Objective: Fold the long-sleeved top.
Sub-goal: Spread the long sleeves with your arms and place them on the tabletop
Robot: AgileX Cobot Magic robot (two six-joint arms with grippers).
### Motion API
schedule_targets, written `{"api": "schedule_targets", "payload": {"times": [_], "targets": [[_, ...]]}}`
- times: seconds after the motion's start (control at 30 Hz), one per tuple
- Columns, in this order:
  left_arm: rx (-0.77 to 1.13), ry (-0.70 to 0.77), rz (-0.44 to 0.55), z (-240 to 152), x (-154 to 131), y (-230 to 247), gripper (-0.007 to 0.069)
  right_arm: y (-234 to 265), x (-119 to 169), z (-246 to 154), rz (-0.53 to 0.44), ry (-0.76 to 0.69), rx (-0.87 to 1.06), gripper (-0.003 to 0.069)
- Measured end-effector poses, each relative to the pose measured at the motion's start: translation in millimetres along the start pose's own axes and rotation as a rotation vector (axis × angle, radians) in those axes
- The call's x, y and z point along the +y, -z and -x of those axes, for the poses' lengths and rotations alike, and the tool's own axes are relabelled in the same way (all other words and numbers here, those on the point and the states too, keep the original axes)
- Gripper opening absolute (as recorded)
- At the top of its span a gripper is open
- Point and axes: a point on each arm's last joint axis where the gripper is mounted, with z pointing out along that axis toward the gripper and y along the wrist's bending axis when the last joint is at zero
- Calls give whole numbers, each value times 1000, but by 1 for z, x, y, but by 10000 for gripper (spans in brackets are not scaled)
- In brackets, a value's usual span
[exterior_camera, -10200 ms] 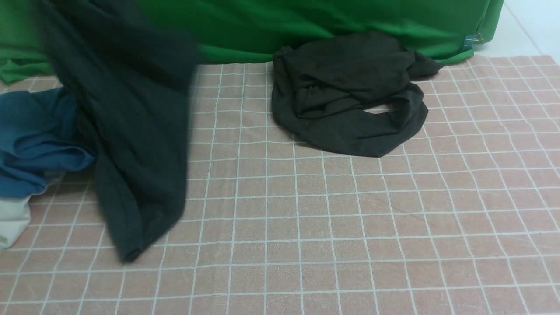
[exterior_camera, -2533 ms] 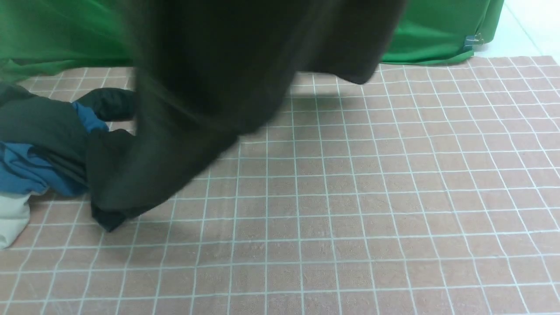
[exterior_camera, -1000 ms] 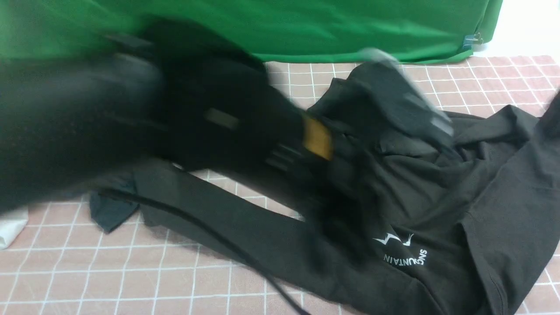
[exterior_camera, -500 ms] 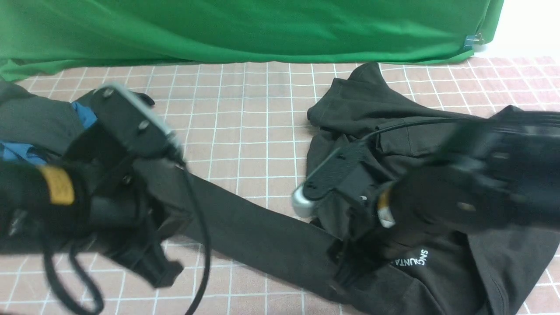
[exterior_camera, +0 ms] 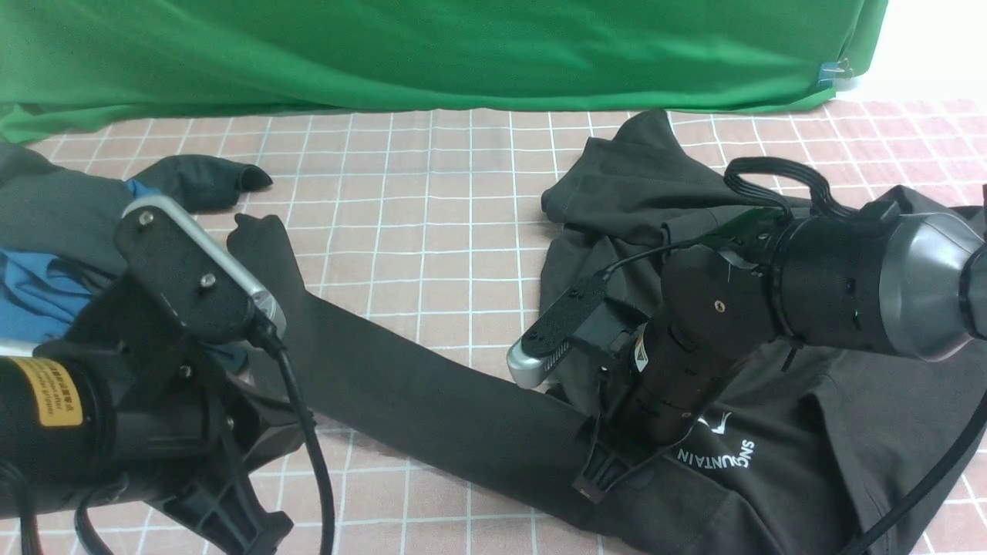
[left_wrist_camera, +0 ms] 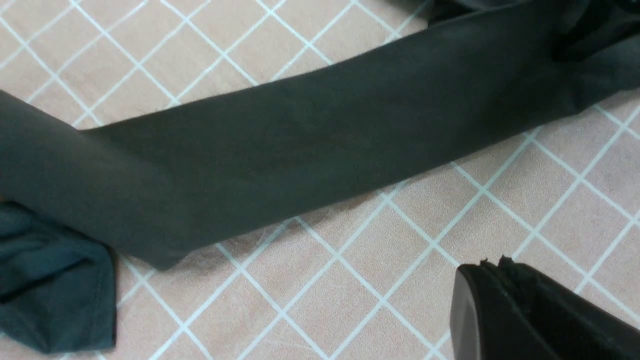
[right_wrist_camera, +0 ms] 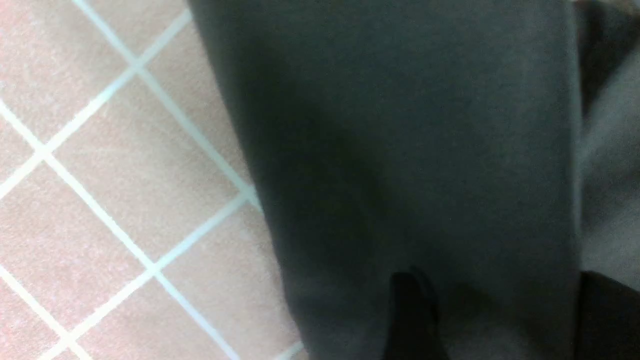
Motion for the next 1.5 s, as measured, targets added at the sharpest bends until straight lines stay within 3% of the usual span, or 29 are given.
{"api": "schedule_targets", "payload": {"times": [0.2,0.43,0.53,0.7,0.87,1.0,1.2,1.5], "targets": [[-2,-2,1,0,0,0,18,-3,0,0,6,-1,9,341],[-2,-1,-1,0,0,0,18,-3,0,0,6,1,8,87],[-2,-3,-1,0,0,0,18,-3,-1,0,4,0,5,37],[-3,-10,3,0,0,0,18,3,5,-4,13,15,34,33],[-34,-21,16,-1,-1,8,18,43,51,-23,54,106,95,33],[-71,-25,28,-2,-2,18,18,62,95,-64,81,168,147,33],[-80,3,31,-1,-1,17,18,56,107,-111,71,148,265,32],[-106,73,-5,28,5,4,18,75,93,-170,23,-12,301,32]]}}
